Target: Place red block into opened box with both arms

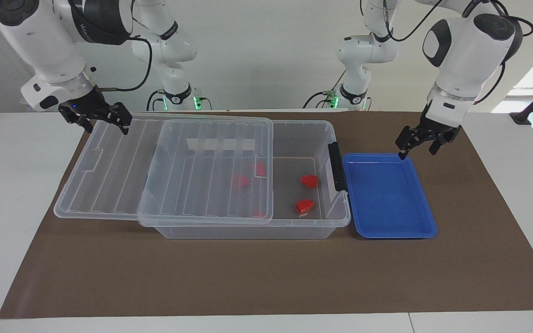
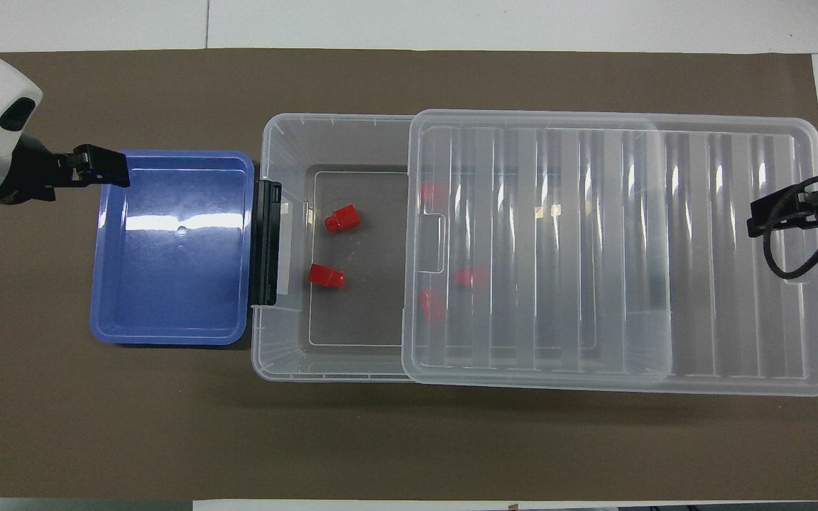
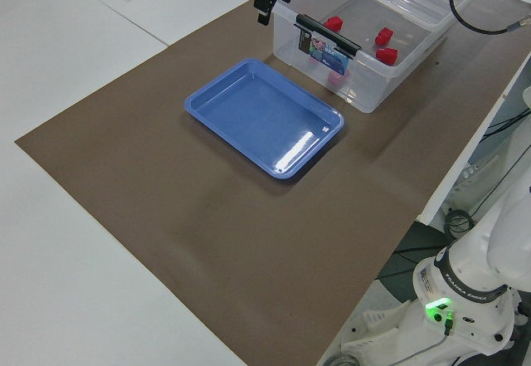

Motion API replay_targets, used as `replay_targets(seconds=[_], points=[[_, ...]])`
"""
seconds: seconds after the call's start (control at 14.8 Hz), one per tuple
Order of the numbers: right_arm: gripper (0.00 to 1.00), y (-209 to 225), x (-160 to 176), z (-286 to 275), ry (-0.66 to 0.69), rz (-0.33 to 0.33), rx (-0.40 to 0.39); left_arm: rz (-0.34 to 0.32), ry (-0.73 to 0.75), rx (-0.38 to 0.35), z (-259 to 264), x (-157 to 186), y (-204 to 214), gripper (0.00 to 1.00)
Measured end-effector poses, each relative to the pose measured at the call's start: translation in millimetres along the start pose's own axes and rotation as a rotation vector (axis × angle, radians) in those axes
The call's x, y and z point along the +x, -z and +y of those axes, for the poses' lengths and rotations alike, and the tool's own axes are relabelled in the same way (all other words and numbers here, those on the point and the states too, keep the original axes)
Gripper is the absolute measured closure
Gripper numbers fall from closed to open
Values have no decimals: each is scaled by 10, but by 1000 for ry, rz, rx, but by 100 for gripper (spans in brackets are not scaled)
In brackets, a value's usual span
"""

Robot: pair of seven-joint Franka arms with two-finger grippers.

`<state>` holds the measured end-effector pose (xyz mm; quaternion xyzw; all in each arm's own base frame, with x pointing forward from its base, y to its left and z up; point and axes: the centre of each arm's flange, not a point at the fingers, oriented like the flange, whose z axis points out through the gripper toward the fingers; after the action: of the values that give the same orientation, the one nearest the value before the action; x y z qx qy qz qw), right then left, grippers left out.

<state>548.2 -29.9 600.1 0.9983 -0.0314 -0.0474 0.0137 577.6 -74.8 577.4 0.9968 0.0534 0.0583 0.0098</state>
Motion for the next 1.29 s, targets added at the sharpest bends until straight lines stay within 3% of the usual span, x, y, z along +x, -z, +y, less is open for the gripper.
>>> replay_targets(seconds=[0.68,1.29], points=[[0,163,-109,2,2,31,2,-58,-7,15,-208,-4,-52,0],[3,127,-60,163,36,61,2,-57,-7,16,-214,-11,-34,0]])
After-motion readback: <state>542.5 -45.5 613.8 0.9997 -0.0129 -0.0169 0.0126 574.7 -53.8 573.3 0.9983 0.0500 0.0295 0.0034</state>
